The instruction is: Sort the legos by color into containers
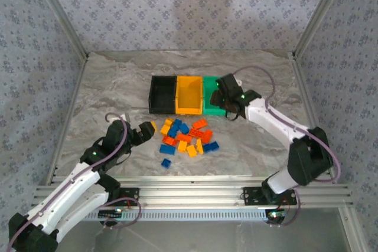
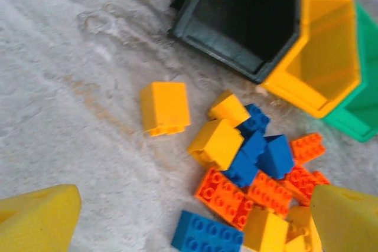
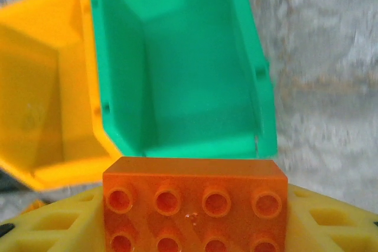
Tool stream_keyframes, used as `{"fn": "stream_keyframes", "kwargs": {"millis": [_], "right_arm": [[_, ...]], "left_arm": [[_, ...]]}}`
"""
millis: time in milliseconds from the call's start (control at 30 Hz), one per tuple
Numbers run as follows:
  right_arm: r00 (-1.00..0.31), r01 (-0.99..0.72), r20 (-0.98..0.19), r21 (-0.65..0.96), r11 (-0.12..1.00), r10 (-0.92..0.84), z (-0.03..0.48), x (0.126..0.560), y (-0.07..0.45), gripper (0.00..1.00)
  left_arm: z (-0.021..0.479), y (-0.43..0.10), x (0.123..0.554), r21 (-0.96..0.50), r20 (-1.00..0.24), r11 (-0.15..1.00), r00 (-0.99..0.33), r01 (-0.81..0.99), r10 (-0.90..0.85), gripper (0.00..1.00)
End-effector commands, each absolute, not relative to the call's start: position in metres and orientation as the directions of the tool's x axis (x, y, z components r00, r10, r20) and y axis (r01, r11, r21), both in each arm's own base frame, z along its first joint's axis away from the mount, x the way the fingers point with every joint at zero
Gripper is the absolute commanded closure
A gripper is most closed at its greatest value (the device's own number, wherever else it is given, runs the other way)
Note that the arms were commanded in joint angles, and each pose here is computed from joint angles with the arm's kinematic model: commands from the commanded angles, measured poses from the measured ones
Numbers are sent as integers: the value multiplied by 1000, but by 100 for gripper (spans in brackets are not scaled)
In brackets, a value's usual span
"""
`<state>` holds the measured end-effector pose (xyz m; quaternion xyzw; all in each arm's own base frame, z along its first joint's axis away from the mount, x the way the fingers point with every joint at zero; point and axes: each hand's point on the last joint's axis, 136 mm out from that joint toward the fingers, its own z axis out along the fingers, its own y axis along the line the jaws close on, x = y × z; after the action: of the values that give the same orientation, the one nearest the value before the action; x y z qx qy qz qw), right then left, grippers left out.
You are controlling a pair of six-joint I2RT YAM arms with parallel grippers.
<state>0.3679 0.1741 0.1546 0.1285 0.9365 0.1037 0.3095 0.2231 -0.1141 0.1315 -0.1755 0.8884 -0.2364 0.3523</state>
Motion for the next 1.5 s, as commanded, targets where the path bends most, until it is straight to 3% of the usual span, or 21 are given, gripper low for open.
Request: {"fn": "stream_keyframes", "kwargs": {"millis": [0,133,433,600,1033,1300,1467], "right_arm": [[-803,163,-538,215,963,256,142,397,170,45],[-815,172,-522,194,966,250,132,428,176,41],[-806,171,-530,221,960,266,140,449,183,17],[-760,152,-584,266,952,285,164,441,181,16],[-735,86,-614,338,937,289,180,373,176,16],[-710,104,-629,352,930,317,185,352,159,16],[-708,119,-625,353,928,328,181,346,153,16]], "left_arm": [[133,-105,218,-481,-552,861,-705,-167,-445,0],[127,-104,215,-461,-549,873,-721,-161,-423,2],[115,-106,217,-416,-538,896,-752,-156,-381,2],[113,-120,229,-417,-536,901,-768,-119,-349,9],[73,-141,310,-335,-546,933,-780,-132,-306,27],[44,-140,312,-301,-508,941,-809,-155,-296,40],[42,-138,304,-304,-498,940,-815,-156,-297,58]]}}
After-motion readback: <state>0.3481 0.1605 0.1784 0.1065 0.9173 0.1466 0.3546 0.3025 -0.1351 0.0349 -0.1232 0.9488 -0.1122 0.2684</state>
